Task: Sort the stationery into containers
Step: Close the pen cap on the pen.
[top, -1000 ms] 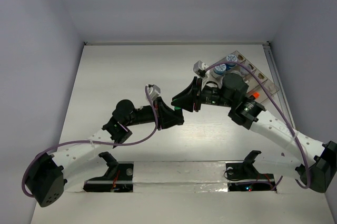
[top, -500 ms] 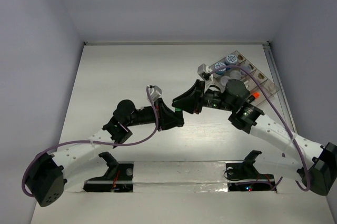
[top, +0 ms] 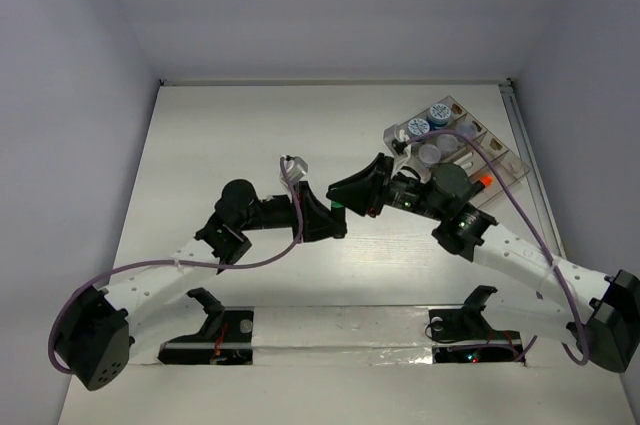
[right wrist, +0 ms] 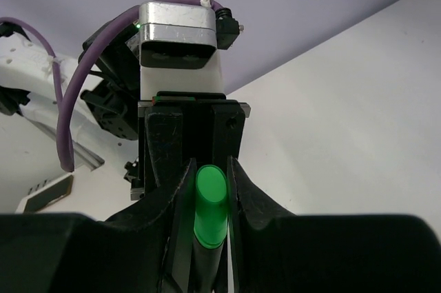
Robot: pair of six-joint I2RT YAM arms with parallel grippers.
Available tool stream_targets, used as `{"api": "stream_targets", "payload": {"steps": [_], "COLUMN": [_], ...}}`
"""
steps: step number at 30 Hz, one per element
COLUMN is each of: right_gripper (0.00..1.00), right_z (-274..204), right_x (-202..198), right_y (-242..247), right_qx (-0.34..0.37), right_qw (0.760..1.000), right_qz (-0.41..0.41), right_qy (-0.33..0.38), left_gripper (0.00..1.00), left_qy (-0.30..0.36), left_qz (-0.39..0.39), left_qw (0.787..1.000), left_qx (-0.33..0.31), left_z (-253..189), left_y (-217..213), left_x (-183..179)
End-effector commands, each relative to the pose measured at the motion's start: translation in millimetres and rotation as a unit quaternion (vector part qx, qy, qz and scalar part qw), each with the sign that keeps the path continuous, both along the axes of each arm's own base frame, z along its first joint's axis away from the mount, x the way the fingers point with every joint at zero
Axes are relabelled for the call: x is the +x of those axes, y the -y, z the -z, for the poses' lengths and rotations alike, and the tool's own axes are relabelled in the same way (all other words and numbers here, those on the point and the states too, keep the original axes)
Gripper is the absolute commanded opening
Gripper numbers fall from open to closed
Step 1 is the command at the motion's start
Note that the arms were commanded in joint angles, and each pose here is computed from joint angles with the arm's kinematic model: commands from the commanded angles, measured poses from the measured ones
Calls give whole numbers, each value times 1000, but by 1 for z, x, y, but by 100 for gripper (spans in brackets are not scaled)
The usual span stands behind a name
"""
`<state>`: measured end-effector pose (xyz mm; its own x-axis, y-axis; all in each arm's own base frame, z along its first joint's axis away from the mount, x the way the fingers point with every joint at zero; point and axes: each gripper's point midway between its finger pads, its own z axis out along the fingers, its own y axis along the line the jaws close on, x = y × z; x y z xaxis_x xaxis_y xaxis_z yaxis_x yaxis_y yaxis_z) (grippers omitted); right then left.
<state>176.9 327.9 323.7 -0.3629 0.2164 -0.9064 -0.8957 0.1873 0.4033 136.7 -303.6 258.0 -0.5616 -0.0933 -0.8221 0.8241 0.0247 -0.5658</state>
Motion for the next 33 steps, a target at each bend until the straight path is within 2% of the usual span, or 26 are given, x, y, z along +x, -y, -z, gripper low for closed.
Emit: {"api": "stream_targets", "payload": {"steps": [1,10,16,21,33], "right_gripper": [0,0,0,0,0], "right_z": [77,138,152,176,202], "right_x": [-49,-78,-99,-120,-127], "right_y": [-6,1,-2,-6,-15], "right_qx": [-97,-125,-94,-120,-171], "right_qw": [986,972,963,949,943], "right_qz": [-93,-113,-150,-176,-141], "right_qy": [-97,-165,-203,-233,-248], "left_gripper": [0,0,0,0,0], "left_qy": [100,133,146,154,149], "left_qz": [-79,-93,-110,-119,-129], "left_qw": [985,979,976,973,971], "left_qx": [-118,-125,-118,-125,-135], "left_z": [-100,-141,-152,-165,-169], "left_y": [-15,-19,-23,-28,-26], "left_x": [35,45,56,64,77]}}
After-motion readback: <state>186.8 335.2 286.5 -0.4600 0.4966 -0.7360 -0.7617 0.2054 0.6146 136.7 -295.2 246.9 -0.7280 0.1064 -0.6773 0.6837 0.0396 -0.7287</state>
